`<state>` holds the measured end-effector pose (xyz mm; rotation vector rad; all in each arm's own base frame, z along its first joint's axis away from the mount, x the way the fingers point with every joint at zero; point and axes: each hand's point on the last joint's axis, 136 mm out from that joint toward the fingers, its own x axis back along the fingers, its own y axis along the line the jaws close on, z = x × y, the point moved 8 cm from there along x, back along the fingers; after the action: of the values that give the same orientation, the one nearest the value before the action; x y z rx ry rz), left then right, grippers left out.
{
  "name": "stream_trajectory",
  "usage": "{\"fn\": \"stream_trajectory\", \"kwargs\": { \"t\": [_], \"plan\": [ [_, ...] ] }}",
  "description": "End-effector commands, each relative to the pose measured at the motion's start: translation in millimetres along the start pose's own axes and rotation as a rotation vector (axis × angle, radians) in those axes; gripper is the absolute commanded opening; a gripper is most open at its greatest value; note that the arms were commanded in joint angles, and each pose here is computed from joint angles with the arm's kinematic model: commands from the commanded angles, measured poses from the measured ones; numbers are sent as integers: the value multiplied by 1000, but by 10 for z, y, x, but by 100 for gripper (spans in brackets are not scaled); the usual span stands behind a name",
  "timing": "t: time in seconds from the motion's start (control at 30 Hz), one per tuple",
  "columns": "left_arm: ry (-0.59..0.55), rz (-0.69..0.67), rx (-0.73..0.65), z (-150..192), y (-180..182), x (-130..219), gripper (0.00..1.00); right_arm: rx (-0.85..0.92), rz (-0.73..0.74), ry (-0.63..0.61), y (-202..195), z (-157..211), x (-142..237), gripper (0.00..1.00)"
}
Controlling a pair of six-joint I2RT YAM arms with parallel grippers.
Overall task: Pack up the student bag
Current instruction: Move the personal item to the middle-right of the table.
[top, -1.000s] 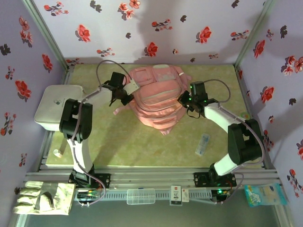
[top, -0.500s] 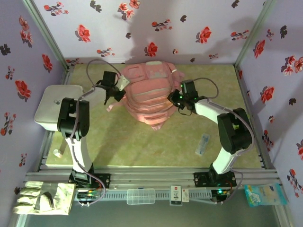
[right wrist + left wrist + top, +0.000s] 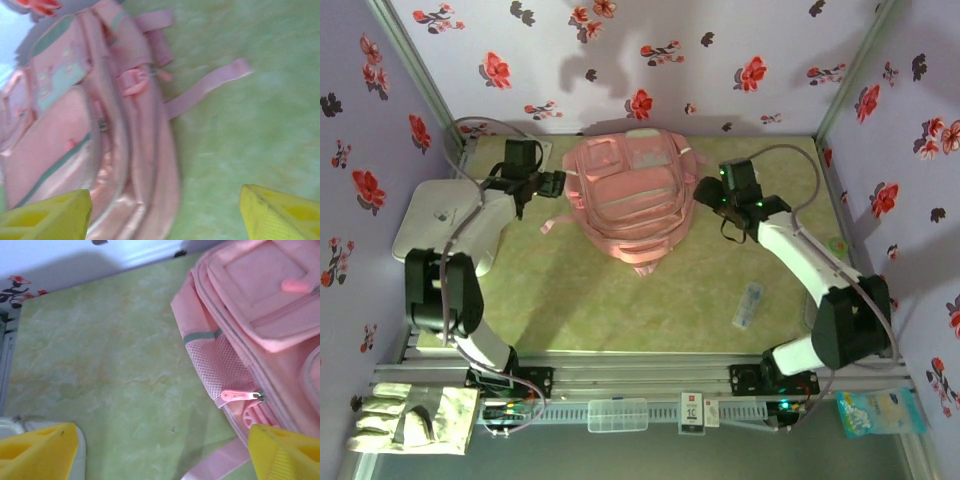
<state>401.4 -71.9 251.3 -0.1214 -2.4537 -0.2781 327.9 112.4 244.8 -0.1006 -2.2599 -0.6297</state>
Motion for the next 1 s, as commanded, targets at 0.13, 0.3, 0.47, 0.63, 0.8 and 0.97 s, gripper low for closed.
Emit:
{"fn": "stream_trajectory", "kwargs": {
  "t": [0.13, 0.3, 0.47, 0.63, 0.8, 0.97],
  "plan": [
    [-29, 58, 222, 103, -13, 471, 100, 63, 474, 52, -952, 510, 296, 80],
    [-63, 68, 279, 80, 3, 606, 100, -2, 636, -7, -1406, 755, 448, 85],
    [-89, 104, 266, 35, -17, 664, 100, -80, 783, -46, -1737, 800, 501, 92],
    [-91, 141, 237, 37, -52, 668, 100, -190, 831, -60, -2008, 757, 455, 99],
    [-85, 155, 221, 51, -64, 682, 100, -313, 807, -61, -2243, 734, 416, 99],
    [-88, 179, 208, 46, -81, 749, 100, -353, 811, -28, -2355, 847, 349, 99]
  ]
}}
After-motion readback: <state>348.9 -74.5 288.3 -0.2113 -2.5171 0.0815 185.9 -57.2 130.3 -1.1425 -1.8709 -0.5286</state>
